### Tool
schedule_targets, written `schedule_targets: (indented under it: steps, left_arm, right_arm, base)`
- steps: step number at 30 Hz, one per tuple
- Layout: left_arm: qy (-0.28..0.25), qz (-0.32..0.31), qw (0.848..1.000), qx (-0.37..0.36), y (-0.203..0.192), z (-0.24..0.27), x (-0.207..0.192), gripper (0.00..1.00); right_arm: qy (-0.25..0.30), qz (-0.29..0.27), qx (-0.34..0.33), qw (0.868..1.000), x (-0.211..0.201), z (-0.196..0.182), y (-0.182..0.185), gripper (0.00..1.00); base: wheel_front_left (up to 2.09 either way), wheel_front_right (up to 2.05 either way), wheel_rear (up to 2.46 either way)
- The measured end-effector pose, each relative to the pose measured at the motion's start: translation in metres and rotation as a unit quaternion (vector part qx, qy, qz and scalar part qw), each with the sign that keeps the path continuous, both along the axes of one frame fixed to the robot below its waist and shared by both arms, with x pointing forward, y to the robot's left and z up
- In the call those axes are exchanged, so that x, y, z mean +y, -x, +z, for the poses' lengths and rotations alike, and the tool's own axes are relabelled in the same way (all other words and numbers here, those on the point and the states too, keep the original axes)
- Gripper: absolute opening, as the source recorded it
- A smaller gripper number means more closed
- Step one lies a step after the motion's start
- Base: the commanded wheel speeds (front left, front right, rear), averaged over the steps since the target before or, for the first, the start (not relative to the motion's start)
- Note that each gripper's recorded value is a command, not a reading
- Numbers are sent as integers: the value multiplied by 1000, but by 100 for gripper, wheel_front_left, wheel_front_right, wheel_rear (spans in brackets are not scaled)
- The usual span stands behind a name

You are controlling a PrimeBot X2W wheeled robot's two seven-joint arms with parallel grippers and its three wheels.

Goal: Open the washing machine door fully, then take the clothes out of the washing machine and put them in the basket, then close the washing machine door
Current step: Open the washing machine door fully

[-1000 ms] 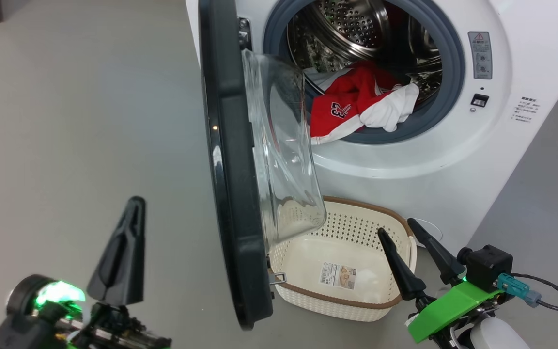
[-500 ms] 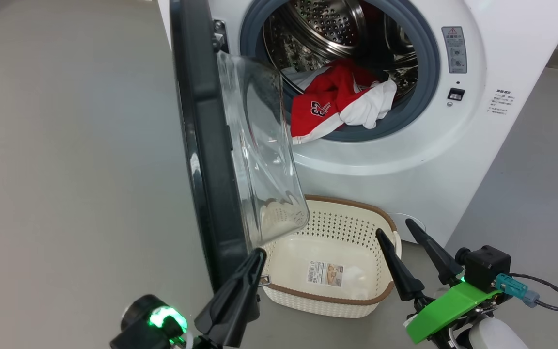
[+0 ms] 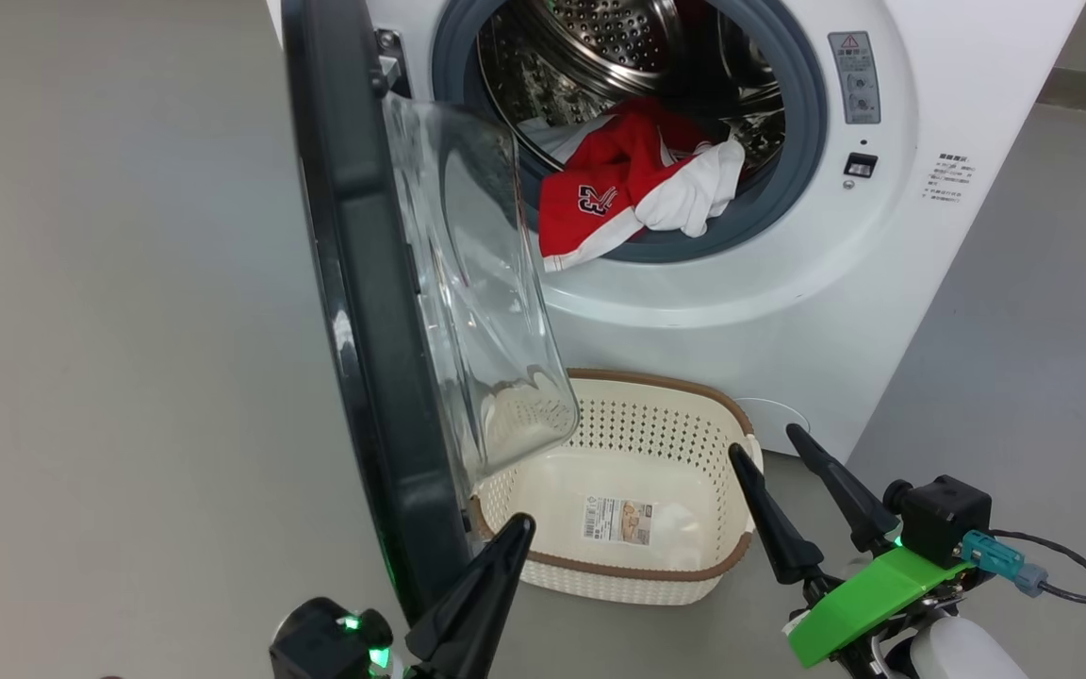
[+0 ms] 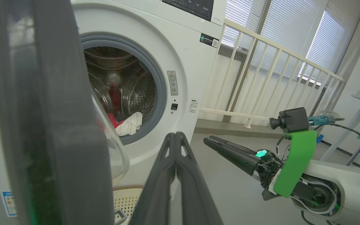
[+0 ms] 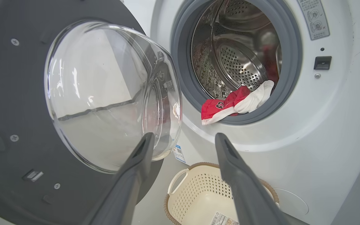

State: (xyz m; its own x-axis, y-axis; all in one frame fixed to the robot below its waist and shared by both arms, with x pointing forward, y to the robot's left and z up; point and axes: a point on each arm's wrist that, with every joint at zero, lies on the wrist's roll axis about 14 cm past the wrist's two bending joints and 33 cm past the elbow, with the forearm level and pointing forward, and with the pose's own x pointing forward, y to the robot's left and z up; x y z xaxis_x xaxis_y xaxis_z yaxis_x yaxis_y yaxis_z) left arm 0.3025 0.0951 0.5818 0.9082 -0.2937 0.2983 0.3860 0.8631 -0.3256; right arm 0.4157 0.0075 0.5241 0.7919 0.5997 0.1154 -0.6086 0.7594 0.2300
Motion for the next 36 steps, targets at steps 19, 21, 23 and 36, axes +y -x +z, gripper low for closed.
schedule_targets:
  steps: [19, 21, 23, 36]
  left_arm:
    - [-13, 38, 997, 63, -10, -43, 21, 0]
    - [-13, 42, 997, 65, -9, -44, 23, 0]
    - [-13, 47, 997, 67, -9, -46, 26, 0]
    - [-21, 128, 988, 80, -5, -51, 79, 0]
  right_arm:
    - [-2, 1, 3, 1000, 2, -2, -3, 100]
    - [-2, 3, 3, 1000, 4, -1, -2, 100]
    - [-3, 5, 3, 1000, 6, -1, -2, 100]
    - [-3, 25, 4, 1000, 20, -2, -2, 100]
  base:
    - [0, 0, 0]
    - [0, 0, 0]
    - [0, 0, 0]
    - [0, 0, 0]
